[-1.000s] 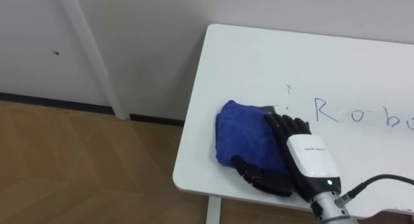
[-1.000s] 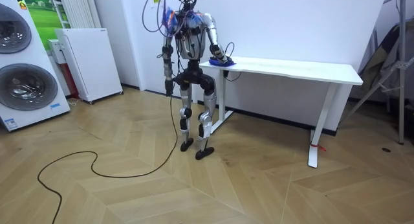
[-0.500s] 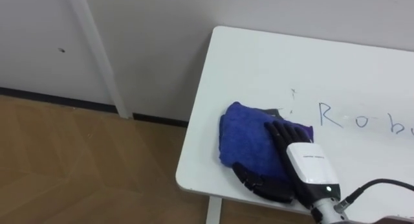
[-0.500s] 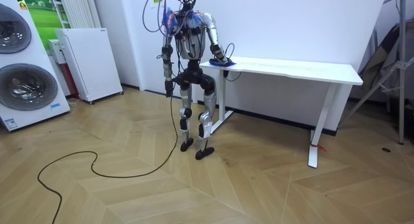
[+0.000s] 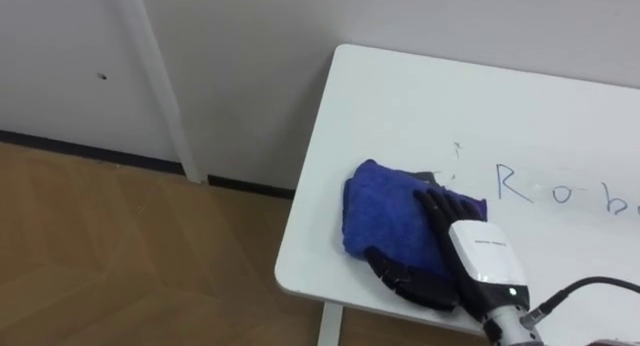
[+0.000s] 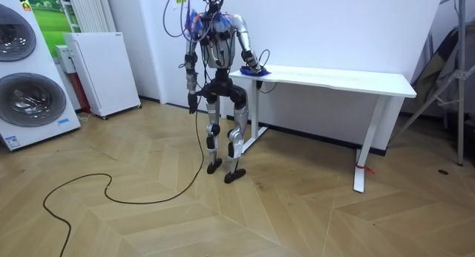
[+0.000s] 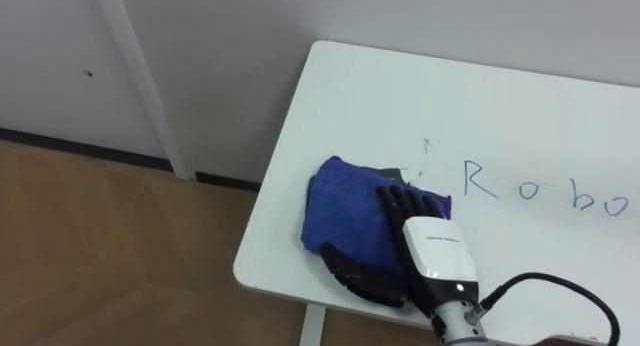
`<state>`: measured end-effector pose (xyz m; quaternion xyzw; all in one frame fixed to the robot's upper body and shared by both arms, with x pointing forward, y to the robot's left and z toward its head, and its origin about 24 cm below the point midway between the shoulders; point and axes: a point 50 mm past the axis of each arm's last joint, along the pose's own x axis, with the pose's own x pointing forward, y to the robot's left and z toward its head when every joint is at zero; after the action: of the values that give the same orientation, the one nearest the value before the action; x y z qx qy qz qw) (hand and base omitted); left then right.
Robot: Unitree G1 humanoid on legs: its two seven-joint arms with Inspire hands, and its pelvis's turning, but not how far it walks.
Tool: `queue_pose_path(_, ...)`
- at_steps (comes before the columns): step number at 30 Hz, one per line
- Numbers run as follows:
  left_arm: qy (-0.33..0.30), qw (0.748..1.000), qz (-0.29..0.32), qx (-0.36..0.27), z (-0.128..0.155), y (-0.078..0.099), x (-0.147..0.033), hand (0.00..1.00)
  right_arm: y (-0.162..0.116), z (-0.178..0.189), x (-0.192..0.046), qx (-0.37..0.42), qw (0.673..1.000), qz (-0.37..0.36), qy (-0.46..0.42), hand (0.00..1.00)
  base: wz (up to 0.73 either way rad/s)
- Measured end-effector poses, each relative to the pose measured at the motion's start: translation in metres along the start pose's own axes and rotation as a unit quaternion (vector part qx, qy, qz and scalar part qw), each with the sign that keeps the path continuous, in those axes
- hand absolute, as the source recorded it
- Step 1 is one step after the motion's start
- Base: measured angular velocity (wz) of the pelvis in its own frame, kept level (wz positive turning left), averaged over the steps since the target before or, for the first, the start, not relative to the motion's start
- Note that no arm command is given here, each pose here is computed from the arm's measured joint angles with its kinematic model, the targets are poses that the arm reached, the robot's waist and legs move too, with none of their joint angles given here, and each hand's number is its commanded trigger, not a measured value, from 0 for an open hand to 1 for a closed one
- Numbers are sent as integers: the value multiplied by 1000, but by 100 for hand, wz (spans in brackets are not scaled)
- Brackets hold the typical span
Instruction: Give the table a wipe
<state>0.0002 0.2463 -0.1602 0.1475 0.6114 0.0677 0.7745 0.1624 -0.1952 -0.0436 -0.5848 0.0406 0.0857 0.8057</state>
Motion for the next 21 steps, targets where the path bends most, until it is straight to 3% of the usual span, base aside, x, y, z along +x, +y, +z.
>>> queue_pose_path(21,-3,1000,-1,0,0,0,-1,0,-16,3,20,-20,999,-27,-17,0,1)
